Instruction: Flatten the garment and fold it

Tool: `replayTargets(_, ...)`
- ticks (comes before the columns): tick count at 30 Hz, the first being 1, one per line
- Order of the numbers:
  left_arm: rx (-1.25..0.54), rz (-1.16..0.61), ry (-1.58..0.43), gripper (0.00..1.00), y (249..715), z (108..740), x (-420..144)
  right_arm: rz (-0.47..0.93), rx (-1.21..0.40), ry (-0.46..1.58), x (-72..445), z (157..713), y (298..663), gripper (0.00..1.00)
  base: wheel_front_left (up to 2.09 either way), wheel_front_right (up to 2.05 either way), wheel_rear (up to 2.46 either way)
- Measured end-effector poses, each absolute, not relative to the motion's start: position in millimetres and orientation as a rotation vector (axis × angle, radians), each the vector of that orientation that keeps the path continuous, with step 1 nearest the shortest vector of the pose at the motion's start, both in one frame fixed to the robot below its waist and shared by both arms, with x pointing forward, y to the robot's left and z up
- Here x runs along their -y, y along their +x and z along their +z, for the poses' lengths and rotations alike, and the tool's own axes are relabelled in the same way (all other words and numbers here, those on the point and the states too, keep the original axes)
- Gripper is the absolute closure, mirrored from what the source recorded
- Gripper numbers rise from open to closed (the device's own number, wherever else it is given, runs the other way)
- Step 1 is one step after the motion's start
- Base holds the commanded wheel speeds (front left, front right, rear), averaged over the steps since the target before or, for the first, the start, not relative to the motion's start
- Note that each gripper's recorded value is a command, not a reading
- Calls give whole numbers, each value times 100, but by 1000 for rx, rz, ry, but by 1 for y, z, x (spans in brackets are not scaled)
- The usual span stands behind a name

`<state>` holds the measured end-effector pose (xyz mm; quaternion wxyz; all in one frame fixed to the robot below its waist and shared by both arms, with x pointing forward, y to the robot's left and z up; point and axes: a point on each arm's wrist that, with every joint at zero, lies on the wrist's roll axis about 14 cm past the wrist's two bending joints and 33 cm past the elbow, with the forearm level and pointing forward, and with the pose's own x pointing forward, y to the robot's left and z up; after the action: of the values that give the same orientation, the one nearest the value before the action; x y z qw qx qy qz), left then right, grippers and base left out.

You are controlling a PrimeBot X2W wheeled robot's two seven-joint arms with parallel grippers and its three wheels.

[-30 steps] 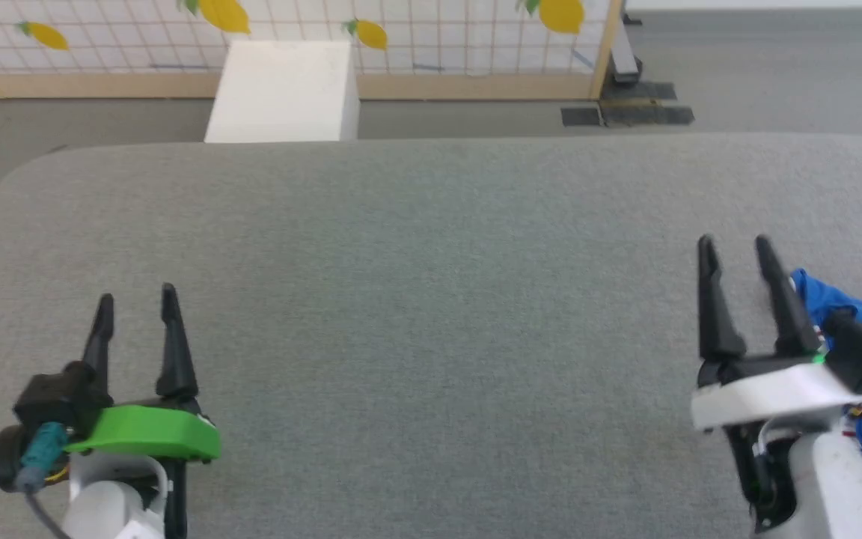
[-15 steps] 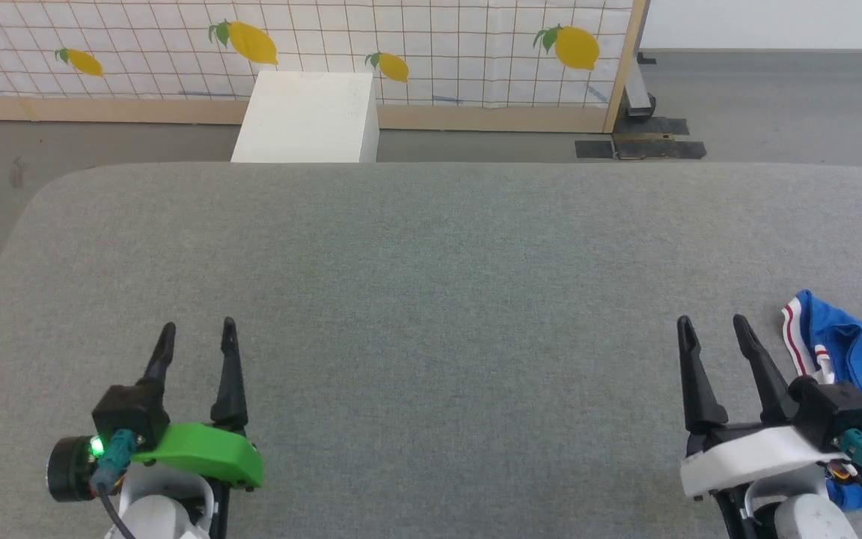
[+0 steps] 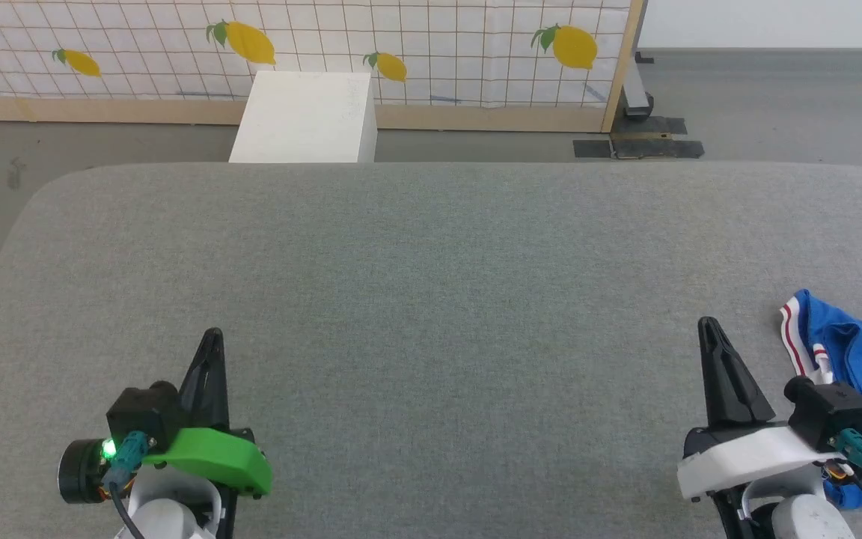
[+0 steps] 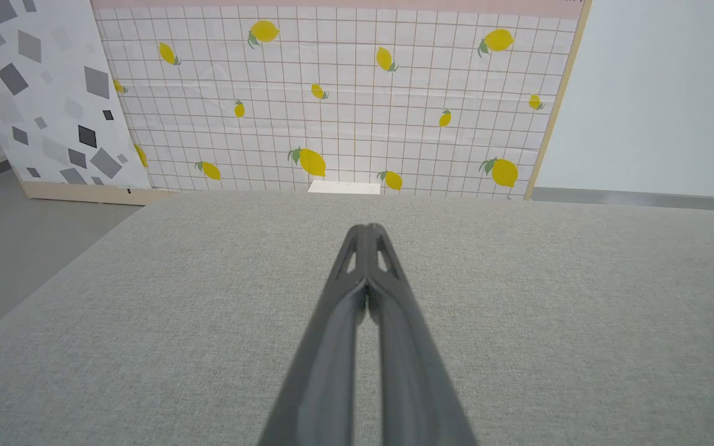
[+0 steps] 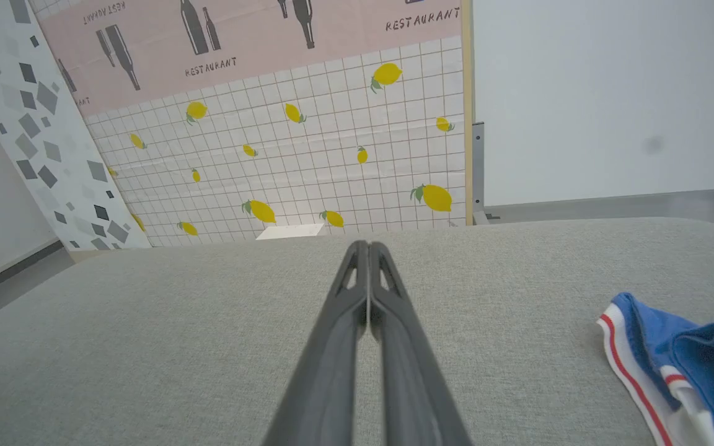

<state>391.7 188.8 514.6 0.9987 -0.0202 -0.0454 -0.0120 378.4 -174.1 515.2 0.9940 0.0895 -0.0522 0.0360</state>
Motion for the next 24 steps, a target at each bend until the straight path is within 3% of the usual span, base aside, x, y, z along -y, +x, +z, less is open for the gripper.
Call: replayTargets(24,76,-28,-28,100,390,519,-186,91,90,142,170,520,380,100,0,0,0)
